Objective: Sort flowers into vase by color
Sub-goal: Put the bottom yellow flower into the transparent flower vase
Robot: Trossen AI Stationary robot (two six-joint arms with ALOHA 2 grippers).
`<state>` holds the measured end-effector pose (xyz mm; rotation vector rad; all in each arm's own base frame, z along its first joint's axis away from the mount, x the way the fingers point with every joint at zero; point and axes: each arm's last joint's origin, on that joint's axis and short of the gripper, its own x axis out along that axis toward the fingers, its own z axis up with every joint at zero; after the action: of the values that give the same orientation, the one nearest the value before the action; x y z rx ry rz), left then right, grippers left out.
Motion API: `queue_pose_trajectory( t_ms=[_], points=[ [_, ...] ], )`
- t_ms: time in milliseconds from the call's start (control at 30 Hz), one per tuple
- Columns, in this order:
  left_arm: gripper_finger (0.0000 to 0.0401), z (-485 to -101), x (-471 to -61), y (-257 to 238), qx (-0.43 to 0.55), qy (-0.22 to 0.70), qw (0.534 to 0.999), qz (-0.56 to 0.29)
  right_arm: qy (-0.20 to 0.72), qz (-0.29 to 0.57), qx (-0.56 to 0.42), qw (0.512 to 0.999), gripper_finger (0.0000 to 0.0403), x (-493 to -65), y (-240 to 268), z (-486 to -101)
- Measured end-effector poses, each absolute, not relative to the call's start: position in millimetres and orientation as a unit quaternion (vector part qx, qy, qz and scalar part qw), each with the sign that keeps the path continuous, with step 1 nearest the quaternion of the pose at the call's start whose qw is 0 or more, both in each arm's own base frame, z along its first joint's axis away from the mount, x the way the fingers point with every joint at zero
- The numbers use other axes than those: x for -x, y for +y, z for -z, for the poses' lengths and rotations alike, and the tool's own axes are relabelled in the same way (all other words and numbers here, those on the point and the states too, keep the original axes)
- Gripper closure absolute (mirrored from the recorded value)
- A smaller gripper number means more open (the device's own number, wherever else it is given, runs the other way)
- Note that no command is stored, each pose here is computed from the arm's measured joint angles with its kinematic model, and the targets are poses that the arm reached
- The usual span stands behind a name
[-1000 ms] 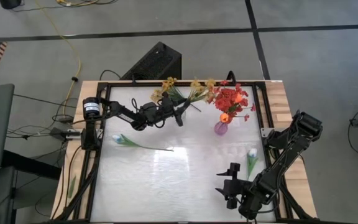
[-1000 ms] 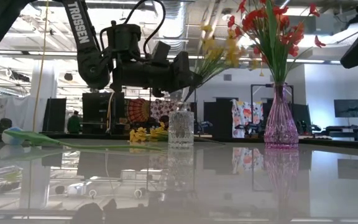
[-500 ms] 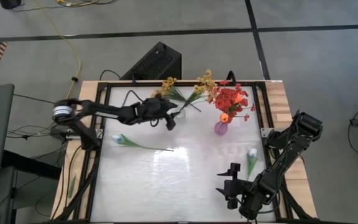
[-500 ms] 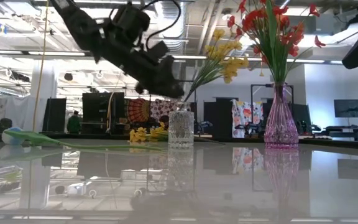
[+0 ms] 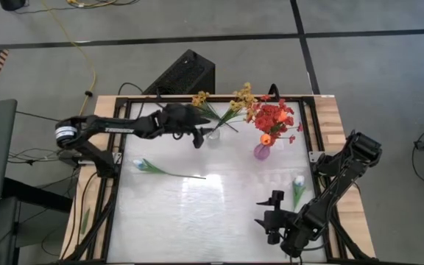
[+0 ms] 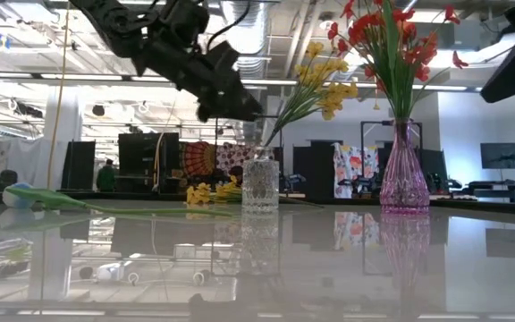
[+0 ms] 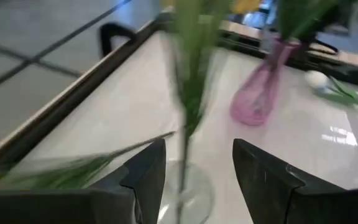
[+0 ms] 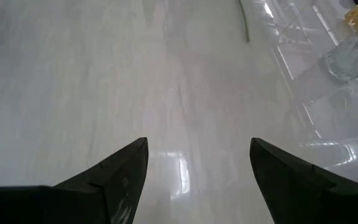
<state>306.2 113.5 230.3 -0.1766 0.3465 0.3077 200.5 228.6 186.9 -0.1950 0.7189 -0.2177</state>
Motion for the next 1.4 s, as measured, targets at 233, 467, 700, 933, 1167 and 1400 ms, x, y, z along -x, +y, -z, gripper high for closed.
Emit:
queue_pose_trajectory(
  t_ms=[233,467,700,933,1167,1400],
  points=[
    [0.0220,-236,-329,114,0.046,0.168,0.977,-0.121,0.352,0.112,0.102,0.924,0.0097,-206,224,-187],
    [0.0157,-231,-338,116,0.043,0.205,0.967,-0.147,0.354,0.112,0.109,0.922,0.0097,-207,223,-187],
    [0.0108,-226,-348,117,0.018,0.192,0.965,-0.179,0.354,0.112,0.112,0.922,0.0097,-208,222,-187],
    [0.0106,-218,-380,126,0.017,0.197,0.964,-0.180,0.355,0.116,0.112,0.921,0.0097,-211,220,-187],
    [0.0106,-231,-402,135,0.010,0.204,0.955,-0.217,0.355,0.114,0.117,0.920,0.0097,-212,219,-187],
    [0.0138,-239,-405,135,0.008,0.201,0.954,-0.222,0.358,0.113,0.125,0.918,0.0097,-211,219,-187]
  ],
)
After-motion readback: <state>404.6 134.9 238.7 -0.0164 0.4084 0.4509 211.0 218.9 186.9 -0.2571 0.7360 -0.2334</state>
